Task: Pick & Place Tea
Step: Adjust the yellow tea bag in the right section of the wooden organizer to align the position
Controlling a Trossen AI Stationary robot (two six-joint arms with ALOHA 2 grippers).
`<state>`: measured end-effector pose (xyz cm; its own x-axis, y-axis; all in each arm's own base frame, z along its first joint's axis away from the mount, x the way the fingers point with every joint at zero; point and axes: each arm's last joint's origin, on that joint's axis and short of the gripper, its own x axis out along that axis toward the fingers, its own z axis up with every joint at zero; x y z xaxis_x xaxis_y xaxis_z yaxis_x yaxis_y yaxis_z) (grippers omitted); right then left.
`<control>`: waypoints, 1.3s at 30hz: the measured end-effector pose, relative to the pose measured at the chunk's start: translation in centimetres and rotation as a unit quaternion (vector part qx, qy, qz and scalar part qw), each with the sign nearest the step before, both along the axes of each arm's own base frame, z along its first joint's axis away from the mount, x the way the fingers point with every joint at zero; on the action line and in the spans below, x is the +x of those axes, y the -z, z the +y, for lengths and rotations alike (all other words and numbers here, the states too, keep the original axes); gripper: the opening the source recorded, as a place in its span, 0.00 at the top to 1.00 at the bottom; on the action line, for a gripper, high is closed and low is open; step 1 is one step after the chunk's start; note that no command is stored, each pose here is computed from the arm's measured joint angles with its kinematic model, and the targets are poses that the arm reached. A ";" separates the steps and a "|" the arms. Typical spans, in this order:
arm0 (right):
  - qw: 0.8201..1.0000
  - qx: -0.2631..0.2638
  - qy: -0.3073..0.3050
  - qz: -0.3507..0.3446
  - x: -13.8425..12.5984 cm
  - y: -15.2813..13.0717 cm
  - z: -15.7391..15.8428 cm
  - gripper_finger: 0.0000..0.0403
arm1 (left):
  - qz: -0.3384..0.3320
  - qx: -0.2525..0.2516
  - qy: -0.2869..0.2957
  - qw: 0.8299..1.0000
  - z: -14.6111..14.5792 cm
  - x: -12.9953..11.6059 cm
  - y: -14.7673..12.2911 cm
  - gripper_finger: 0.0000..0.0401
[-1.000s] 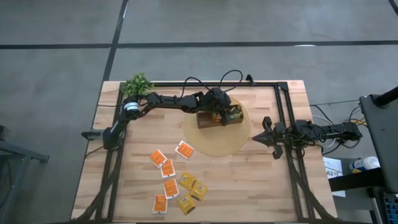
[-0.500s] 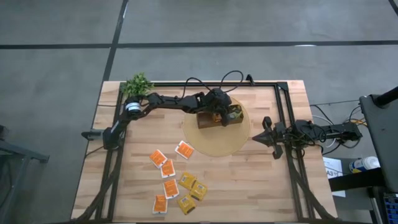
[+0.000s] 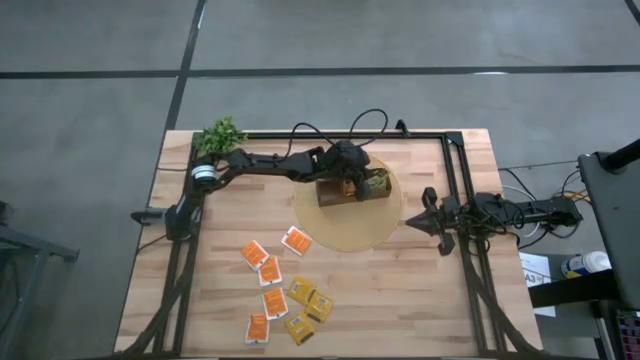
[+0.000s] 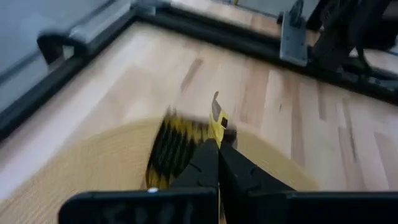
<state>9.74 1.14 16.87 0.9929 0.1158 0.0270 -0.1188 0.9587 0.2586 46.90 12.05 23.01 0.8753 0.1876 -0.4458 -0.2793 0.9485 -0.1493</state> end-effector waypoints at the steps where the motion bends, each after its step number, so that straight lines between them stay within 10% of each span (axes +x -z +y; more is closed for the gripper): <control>1: 1.000 0.000 0.000 0.000 0.0 0.0 0.0 0.98 | 0.005 -0.006 -0.005 1.000 -0.2 -0.3 0.3 1.00; 15: 1.000 0.000 0.000 0.000 0.0 0.0 0.0 0.98 | -0.186 -0.049 -0.041 0.980 -2.2 -2.7 2.3 1.00; 39: 1.000 0.000 0.000 0.000 0.0 0.0 0.0 0.98 | -0.247 -0.063 -0.088 0.963 -1.8 -1.6 7.7 1.00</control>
